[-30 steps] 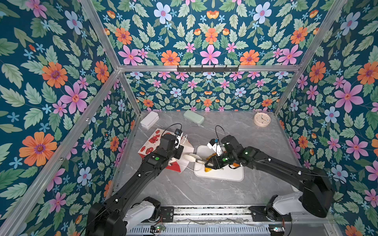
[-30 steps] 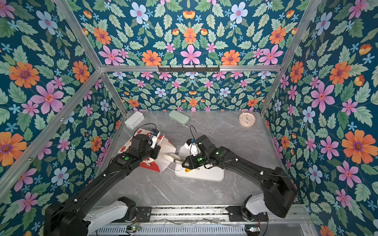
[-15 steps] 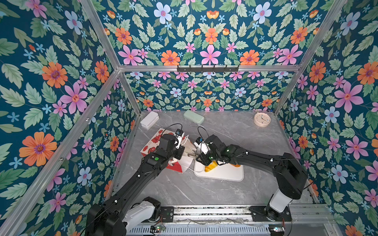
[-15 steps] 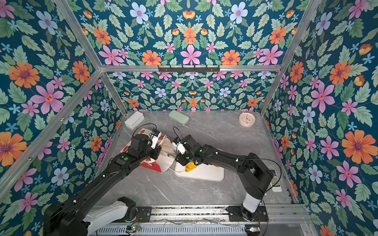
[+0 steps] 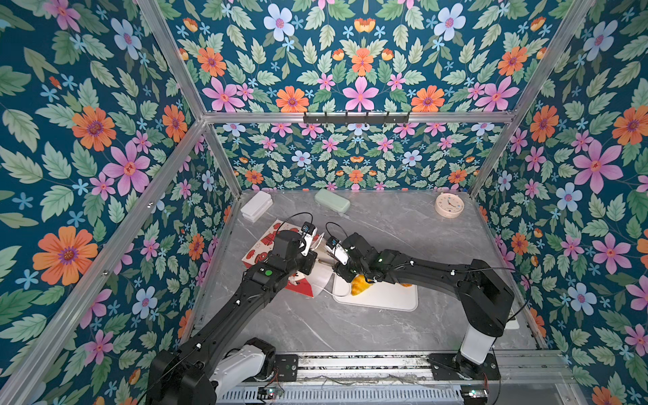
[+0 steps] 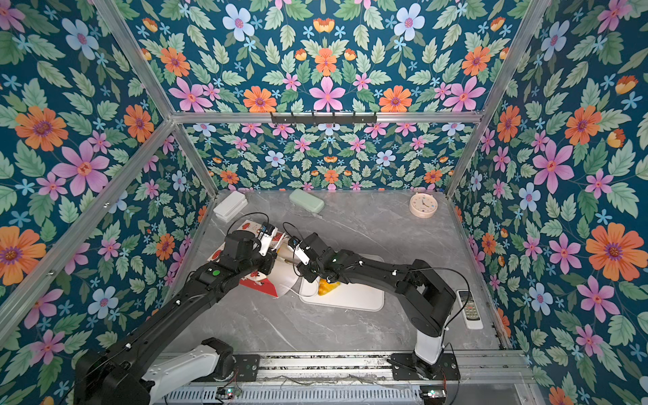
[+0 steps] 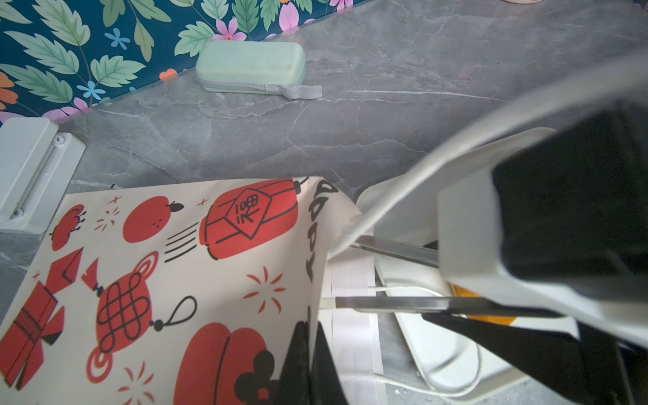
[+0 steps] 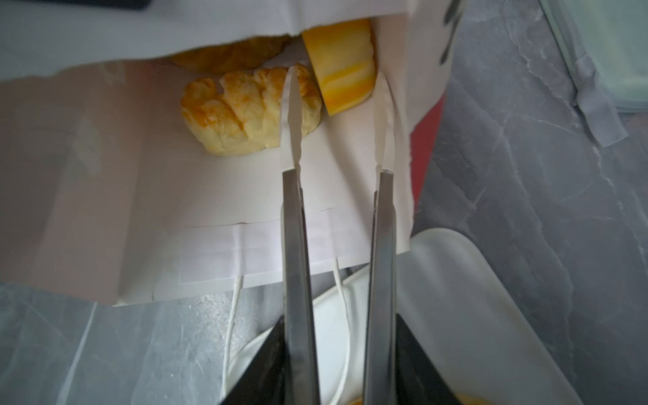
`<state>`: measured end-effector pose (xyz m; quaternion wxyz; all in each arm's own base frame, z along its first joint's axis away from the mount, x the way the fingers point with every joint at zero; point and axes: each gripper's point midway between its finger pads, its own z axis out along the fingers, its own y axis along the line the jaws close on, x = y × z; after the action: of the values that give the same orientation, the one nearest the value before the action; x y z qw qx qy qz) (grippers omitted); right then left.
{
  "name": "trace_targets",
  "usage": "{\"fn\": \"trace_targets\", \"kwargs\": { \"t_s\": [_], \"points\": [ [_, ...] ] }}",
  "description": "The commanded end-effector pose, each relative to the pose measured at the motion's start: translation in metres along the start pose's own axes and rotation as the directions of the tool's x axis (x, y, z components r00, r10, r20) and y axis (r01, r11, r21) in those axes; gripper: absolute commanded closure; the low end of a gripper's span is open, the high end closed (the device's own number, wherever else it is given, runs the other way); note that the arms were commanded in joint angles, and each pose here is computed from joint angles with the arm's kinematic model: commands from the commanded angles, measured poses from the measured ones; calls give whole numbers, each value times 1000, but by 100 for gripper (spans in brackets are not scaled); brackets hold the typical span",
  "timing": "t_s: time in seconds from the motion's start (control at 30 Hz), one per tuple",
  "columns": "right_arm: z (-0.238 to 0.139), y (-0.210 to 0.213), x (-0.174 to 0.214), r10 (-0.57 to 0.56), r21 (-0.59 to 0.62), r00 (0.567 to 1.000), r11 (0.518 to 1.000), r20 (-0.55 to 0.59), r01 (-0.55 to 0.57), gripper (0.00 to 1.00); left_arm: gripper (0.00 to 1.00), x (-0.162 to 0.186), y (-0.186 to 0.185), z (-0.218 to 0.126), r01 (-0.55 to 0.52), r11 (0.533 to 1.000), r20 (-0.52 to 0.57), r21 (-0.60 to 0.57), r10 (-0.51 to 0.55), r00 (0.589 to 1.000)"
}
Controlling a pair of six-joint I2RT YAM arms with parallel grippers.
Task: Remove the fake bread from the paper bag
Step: 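Move the tongs back into the bag opening held by the left gripper, then grip the yellow ring-shaped bread in the bag with the tongs and lift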
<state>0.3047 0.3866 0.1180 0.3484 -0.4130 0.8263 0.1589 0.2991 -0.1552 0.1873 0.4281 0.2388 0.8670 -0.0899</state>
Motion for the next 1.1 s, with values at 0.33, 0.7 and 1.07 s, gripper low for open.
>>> {"fn": "trace_targets", "kwargs": {
  "t_s": [0.33,0.7,1.07],
  "points": [
    [23,-4,-21,-22,31,998,999,59,20,58,100,-5,-8,-1,-9,999,26,45,8,1000],
    [-6,-2,-17,-15,20,998,1000,67,14,77,100,-5,3,2,18,1000,20,-15,-17,1000],
    [-55,6,9,36,-29,999,999,19,-36,77,100,-13,19,3,81,993,28,-85,-78,997]
  ]
}}
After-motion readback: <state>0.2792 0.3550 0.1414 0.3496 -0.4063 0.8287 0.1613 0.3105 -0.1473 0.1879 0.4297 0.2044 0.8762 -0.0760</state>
